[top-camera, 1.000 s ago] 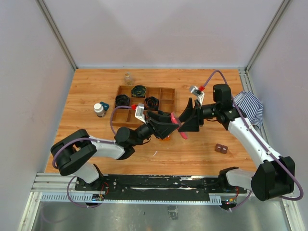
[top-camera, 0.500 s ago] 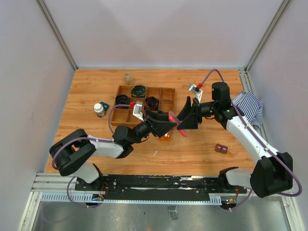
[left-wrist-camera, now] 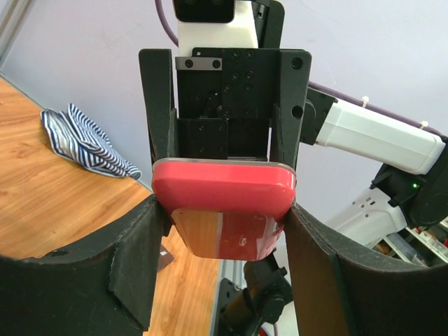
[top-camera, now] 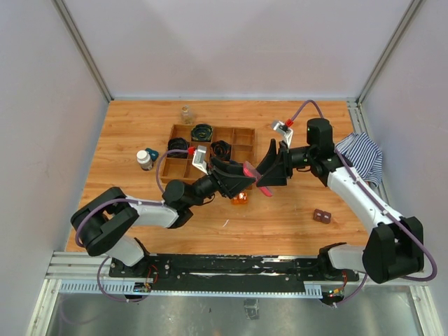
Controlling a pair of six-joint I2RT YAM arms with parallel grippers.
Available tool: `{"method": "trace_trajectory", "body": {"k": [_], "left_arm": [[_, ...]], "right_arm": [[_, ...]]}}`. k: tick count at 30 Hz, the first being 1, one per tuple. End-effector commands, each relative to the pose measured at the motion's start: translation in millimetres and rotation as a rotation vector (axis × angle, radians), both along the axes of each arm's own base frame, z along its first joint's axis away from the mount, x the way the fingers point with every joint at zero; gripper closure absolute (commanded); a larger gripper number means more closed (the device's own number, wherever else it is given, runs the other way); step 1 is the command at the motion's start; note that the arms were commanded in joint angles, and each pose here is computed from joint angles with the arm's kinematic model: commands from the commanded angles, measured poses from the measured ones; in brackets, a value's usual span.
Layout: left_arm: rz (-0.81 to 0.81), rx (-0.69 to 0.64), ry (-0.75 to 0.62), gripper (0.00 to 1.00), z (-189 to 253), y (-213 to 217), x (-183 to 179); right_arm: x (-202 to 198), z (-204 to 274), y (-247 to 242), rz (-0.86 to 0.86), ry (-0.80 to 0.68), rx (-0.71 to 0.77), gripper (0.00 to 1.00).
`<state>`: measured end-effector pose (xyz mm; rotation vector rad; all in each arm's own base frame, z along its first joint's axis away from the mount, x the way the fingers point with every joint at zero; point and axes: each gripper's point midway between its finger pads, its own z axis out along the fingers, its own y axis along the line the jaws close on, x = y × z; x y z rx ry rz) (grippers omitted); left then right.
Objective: Sort the pills into containers
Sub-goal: Open the pill container at the center of the board.
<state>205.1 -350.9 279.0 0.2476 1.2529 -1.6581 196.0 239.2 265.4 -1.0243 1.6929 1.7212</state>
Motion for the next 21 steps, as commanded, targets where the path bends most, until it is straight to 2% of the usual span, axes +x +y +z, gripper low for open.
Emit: {"method": "trace_trajectory", "body": {"k": [1,12,16,19,21], "left_arm": [[-0.014,-0.031,-0.118,1.00,25.2,8.9,-6.3],[-0.041,0.053,-0.115,1.00,19.9,1.6,-2.4],[-0.044,0.038,-0.097,1.00,23.1,4.1,-3.2],[-0.049,-0.003,-0.062,1.00,28.1,6.0,-2.3],[-0.053,-0.023,-0.028,1.00,29.6,5.0,0.4]], "right_arm": [[-18.5,21.4,-8.1,0.127,0.069,0.058,0.91],[-16.0,20.5,-7.8,0.119,0.082,0.053,0.94],[-14.7,19.8,-7.7,0.111,0.071,0.052,0.94],[-12.8,13.9,-6.0,0.056,-0.002,0.034,0.89],[-12.8,10.9,-4.8,0.032,-0.035,0.019,0.79]]}}
